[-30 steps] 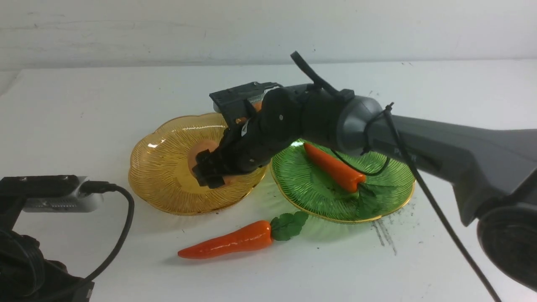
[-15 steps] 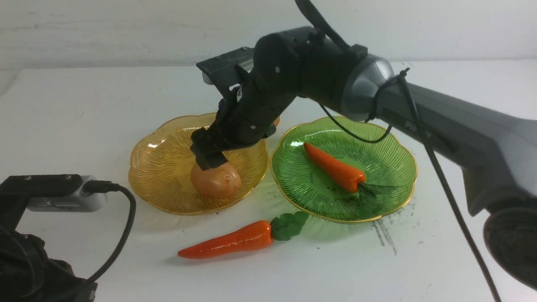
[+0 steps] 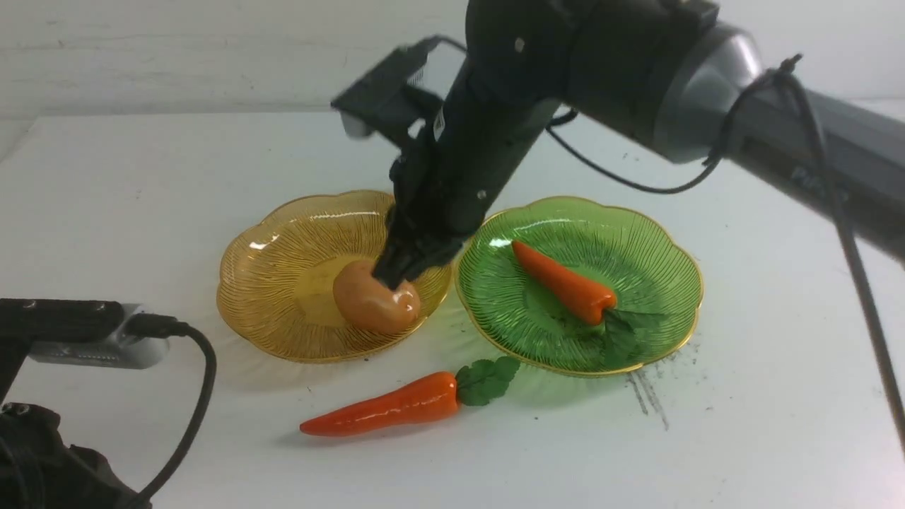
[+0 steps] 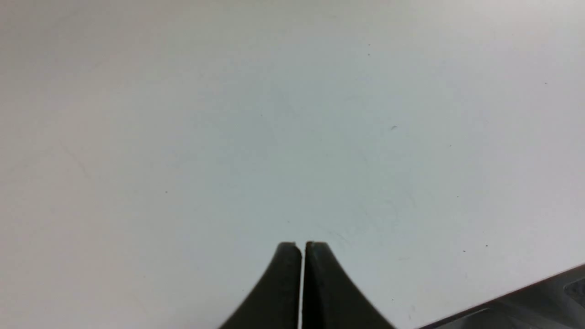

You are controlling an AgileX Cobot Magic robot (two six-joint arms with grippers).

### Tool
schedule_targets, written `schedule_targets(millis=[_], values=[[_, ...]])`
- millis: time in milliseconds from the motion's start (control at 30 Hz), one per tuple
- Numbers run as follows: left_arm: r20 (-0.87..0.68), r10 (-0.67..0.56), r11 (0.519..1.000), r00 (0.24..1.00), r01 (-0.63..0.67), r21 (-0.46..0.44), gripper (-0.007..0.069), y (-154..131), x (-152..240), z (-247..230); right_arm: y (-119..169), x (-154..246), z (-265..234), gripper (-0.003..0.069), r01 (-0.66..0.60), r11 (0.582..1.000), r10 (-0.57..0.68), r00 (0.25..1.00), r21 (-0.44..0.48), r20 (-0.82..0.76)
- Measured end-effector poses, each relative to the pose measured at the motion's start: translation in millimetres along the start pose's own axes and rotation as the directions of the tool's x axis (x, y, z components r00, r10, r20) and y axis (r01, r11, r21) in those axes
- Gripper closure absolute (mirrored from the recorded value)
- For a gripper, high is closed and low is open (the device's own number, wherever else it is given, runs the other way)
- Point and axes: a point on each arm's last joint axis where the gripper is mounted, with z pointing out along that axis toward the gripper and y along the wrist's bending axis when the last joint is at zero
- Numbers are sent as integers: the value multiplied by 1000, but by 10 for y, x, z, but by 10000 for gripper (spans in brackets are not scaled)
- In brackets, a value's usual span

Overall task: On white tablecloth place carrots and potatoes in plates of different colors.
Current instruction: 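Pick up the carrot from the table and place it on the green plate with the left gripper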

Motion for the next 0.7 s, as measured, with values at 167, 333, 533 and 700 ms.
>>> schedule_targets(millis=[167,333,533,700], values=[[40,23,1000,999,-23,-6,628,-29,43,-71,91,144,244,666,58,998,-61,994,-33,-95],[107,71,997,992,-73,22,628,-62,-14,-78,56,140,-1,665,-28,997,34,996,77,-80],[186,155,973,970,-183,141,628,-169,-247,-12,143,165,-914,665,-168,964,151,984,205,99],[180,265,936,947,-297,188,628,-375,-500,33,249,519,-1684,665,-234,943,181,958,237,224]])
